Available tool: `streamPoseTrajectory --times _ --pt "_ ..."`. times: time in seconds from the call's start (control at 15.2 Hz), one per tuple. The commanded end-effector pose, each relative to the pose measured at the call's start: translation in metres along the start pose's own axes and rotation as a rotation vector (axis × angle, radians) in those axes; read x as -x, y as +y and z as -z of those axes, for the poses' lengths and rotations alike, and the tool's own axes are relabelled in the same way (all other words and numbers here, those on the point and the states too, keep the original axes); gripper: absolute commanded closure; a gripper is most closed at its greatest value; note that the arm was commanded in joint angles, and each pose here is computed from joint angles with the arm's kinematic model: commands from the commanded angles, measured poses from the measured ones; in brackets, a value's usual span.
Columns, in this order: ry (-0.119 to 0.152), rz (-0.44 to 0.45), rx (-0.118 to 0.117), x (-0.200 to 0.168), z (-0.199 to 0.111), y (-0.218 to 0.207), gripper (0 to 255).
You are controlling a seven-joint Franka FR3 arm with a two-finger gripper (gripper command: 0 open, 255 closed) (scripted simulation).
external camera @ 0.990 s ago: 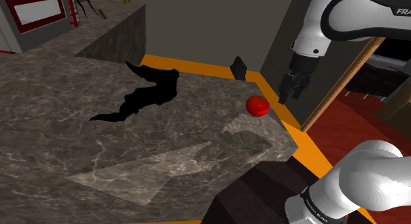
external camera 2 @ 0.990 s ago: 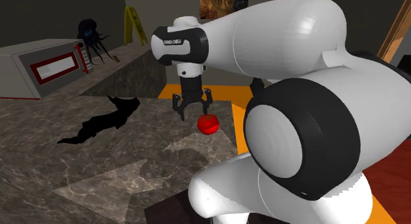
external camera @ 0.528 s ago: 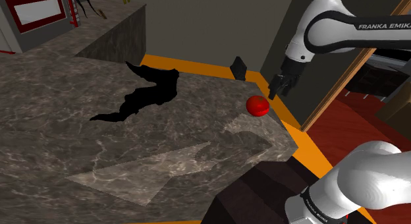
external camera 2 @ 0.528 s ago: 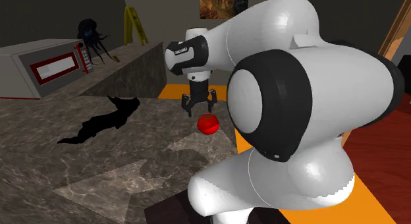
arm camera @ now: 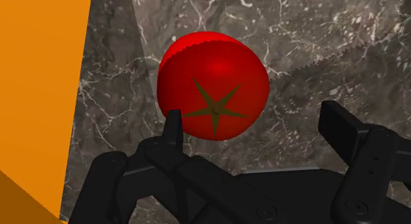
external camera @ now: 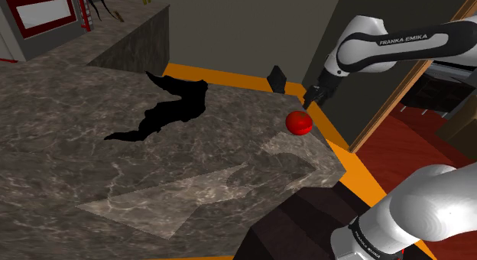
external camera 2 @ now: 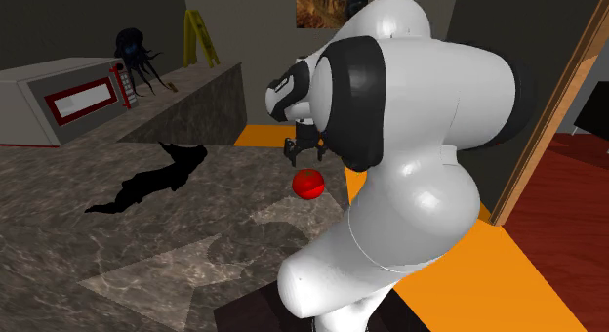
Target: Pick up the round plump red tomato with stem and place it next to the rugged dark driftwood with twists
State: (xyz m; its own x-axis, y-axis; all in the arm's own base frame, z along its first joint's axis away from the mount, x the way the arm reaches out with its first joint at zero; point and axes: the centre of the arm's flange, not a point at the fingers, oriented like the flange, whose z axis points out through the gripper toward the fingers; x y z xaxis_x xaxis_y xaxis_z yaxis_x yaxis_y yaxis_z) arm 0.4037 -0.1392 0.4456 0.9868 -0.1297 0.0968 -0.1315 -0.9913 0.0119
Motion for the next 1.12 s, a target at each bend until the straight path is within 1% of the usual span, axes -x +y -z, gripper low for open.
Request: streamPoseTrajectory --times 0.0,0.07,0.59,1.06 --pt "0.040 -0.010 0.004 -0.012 -0.011 0.012 0" --pt "0.052 -0.013 0.005 -0.017 -0.013 0.017 0" --pt "0.052 -0.013 0.005 -0.019 -0.053 0.017 0" --pt "0.052 -0.013 0.005 -0.019 -0.053 0.017 0"
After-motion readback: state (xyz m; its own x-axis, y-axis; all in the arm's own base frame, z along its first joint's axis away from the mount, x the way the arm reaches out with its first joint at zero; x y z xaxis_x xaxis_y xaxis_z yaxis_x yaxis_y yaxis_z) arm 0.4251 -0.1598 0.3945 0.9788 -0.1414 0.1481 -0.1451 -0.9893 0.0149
